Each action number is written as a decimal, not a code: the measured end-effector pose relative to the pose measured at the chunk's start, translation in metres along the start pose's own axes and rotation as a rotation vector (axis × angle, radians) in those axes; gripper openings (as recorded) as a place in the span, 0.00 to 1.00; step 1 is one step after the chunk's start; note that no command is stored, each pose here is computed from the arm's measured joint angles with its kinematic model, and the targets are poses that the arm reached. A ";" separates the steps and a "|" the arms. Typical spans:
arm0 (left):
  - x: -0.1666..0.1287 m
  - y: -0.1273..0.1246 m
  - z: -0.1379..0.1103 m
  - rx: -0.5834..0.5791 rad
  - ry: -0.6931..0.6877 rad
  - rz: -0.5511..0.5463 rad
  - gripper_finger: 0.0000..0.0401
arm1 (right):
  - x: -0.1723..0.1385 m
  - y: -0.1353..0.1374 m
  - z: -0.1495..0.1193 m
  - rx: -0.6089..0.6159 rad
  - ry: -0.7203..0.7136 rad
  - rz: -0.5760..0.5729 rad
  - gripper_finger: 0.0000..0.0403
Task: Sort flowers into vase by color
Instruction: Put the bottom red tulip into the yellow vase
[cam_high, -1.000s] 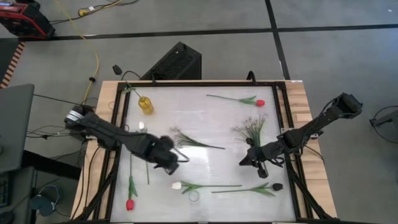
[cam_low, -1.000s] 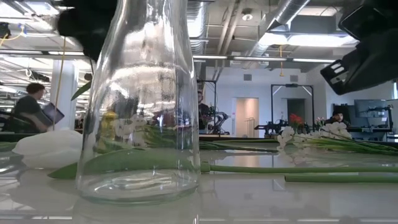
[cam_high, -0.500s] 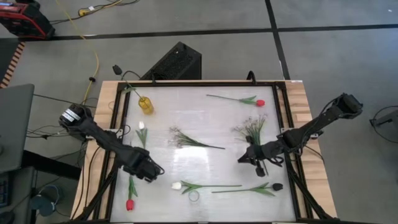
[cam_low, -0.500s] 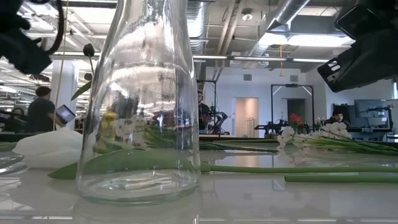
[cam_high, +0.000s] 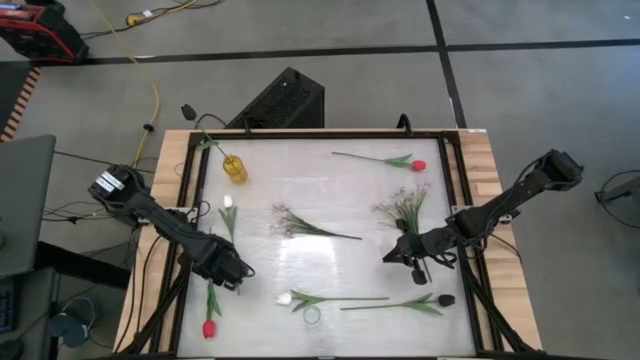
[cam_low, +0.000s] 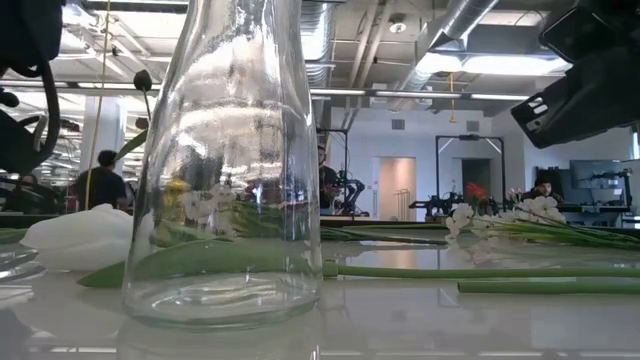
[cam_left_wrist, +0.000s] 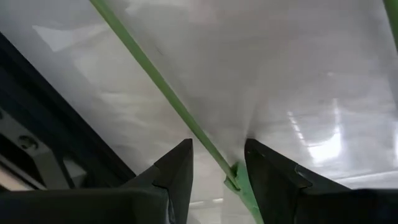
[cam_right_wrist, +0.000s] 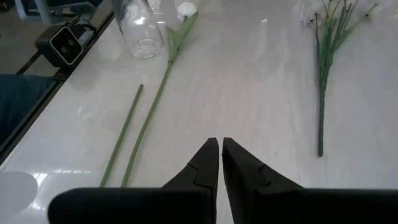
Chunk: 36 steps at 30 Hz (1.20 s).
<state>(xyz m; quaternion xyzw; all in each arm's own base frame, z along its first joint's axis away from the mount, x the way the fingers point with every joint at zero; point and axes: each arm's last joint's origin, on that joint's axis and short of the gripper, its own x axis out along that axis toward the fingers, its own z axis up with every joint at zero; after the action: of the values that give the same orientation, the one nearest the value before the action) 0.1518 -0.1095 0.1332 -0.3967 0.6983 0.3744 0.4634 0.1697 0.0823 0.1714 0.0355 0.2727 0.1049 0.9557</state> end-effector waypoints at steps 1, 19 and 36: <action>0.001 0.003 0.000 -0.005 -0.003 -0.011 0.34 | 0.000 0.000 0.000 -0.001 0.001 0.002 0.13; 0.007 0.014 -0.009 -0.104 -0.076 -0.226 0.01 | 0.000 0.001 -0.001 -0.001 0.005 0.004 0.13; -0.092 0.023 -0.033 -0.135 -0.282 -0.203 0.00 | 0.000 0.001 -0.001 0.003 0.006 0.003 0.13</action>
<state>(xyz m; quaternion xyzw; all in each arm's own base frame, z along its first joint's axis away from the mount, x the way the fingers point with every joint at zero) 0.1434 -0.1110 0.2336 -0.4389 0.5559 0.4236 0.5647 0.1690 0.0830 0.1709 0.0371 0.2759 0.1060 0.9546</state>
